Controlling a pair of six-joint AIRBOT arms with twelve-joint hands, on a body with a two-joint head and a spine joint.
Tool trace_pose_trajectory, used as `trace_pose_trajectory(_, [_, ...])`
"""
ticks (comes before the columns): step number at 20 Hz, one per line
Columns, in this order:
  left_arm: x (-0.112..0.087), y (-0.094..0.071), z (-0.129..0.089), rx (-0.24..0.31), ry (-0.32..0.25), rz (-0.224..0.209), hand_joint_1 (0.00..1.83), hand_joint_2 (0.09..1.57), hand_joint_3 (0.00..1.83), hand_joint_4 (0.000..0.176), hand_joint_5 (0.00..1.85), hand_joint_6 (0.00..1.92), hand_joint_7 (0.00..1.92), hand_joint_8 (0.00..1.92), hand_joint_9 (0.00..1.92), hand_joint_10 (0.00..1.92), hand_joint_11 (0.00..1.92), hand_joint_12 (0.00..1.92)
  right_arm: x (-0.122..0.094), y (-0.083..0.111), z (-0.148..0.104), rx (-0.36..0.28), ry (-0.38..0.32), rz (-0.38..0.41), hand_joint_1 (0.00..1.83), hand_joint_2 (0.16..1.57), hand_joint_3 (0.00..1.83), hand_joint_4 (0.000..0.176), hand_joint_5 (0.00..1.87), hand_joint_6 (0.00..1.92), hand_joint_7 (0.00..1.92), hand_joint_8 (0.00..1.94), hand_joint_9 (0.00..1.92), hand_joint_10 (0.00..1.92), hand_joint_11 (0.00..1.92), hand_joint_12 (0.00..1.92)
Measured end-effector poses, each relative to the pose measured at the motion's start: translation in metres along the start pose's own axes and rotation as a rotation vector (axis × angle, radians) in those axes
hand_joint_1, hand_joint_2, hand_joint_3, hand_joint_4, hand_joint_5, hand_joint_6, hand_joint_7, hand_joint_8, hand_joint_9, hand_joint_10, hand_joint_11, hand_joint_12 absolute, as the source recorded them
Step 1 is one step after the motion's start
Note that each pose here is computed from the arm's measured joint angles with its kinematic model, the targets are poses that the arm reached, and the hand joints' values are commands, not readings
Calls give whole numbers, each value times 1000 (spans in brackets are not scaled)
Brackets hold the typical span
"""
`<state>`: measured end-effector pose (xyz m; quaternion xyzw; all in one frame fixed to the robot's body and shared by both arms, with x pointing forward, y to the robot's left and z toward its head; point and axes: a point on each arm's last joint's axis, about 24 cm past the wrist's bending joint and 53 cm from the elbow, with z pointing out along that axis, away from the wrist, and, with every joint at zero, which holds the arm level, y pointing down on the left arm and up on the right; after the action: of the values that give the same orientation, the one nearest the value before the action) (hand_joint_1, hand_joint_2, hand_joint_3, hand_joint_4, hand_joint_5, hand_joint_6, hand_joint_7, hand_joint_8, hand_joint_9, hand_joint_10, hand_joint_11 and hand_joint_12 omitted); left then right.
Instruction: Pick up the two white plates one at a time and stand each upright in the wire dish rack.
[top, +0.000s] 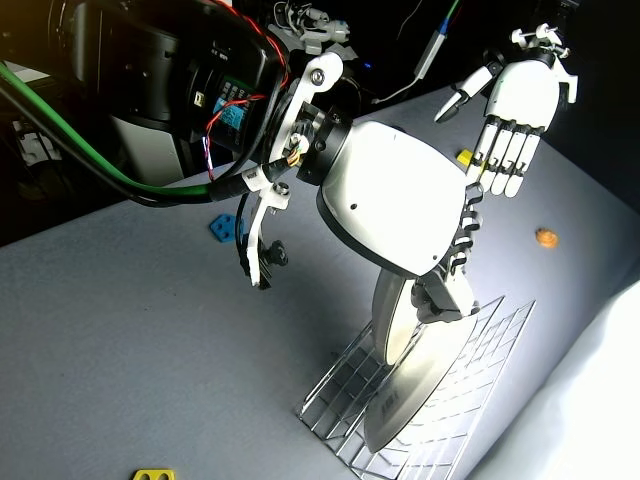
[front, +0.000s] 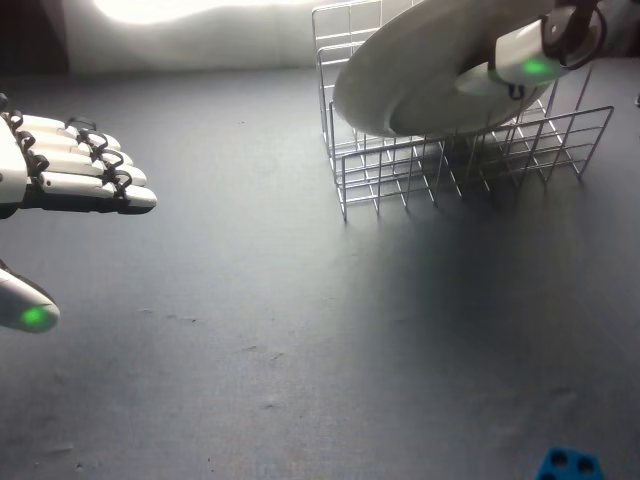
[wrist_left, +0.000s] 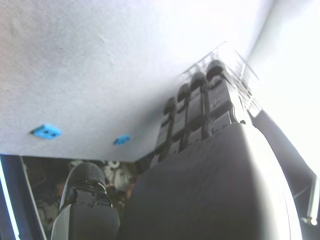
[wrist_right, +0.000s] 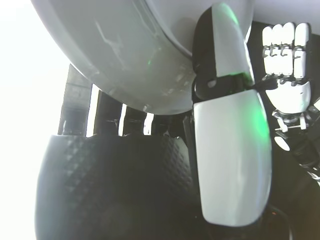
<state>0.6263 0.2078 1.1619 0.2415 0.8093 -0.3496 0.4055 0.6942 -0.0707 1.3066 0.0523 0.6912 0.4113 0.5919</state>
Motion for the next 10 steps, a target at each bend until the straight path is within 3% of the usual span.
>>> trace_pose_trajectory(2, [0, 0, 0, 0, 0, 1, 0, 1091, 1, 0, 20, 5, 32, 9, 10, 3, 0, 0, 4, -2, 0, 5, 9, 8, 1210, 1123, 0, 26, 971, 1053, 987, 926, 1099, 7, 609, 1015])
trace_pose_trajectory(10, [0, -1, 1, 2, 1, 1, 0, 1091, 0, 0, 27, 9, 43, 11, 18, 7, 0, 0, 10, -19, 9, 52, 4, 40, 1204, 1141, 0, 13, 939, 1123, 949, 970, 1072, 3, 577, 1066])
